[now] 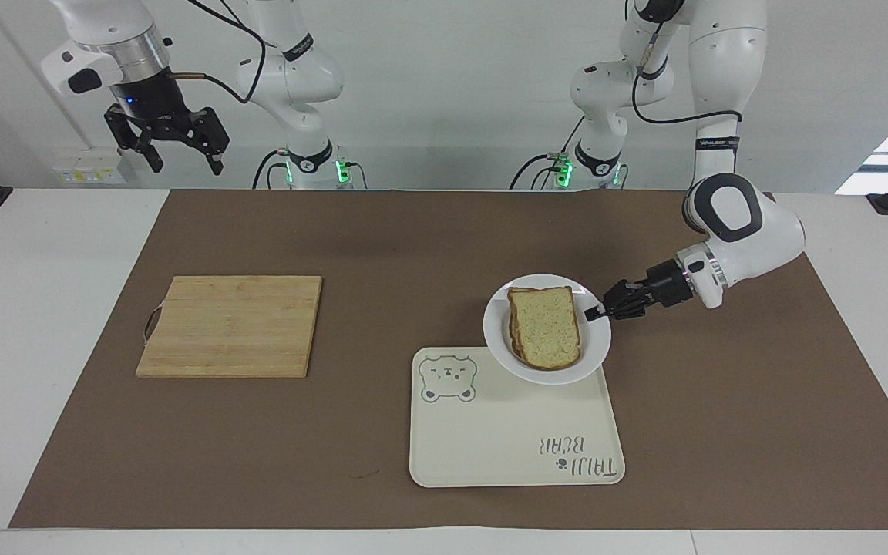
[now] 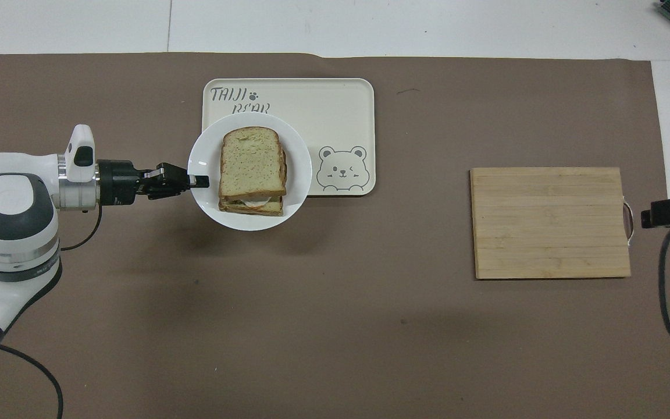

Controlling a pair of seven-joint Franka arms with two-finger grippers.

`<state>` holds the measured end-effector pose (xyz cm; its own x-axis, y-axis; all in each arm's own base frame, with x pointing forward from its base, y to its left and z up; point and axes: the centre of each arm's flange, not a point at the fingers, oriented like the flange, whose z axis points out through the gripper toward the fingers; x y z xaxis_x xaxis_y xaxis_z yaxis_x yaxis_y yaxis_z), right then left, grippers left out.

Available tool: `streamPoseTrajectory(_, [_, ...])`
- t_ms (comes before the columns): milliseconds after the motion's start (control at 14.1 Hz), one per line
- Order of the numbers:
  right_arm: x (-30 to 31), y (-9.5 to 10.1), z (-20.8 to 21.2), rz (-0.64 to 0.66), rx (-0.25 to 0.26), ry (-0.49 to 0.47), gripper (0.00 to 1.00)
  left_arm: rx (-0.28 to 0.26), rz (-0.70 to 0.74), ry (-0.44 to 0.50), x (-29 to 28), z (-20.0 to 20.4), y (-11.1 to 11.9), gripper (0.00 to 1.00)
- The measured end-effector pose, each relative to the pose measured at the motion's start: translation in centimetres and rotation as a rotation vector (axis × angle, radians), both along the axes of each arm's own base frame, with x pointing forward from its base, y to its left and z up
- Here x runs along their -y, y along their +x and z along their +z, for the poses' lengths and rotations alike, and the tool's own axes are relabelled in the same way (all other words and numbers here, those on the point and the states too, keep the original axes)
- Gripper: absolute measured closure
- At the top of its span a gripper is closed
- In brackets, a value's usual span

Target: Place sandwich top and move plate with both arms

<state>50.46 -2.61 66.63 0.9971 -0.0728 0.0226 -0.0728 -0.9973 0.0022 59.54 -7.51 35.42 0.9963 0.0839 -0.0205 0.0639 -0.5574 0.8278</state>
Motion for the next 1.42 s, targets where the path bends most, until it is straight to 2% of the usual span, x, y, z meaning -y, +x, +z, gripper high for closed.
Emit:
streamPoseTrajectory(284, [0.0,0.0,0.0,0.000,0.000,0.000,0.00,0.017,-0.052,0.052,-0.2,0.2,2.1,0.95])
streamPoseTrajectory(496, [0.0,0.0,0.0,0.001,0.000,0.001,0.00,-0.017,-0.027,0.049,-0.3,-0.1,2.4,0.95])
streamPoseTrajectory(709, [0.0,0.0,0.0,0.001,0.000,0.001,0.00,-0.022,-0.016,0.045,-0.5,-0.1,3.1,0.95])
streamPoseTrajectory(851, [0.0,0.0,0.0,0.001,0.000,0.001,0.00,-0.026,-0.016,0.036,-0.4,-0.6,4.1,0.95])
streamPoseTrajectory(1135, [0.0,0.0,0.0,0.001,0.000,0.001,0.00,-0.069,-0.053,-0.007,0.1,-3.0,5.1,0.95])
streamPoseTrajectory(1418, [0.0,0.0,0.0,0.001,0.000,0.001,0.00,-0.035,-0.133,-0.067,-0.1,-4.5,6.4,0.95])
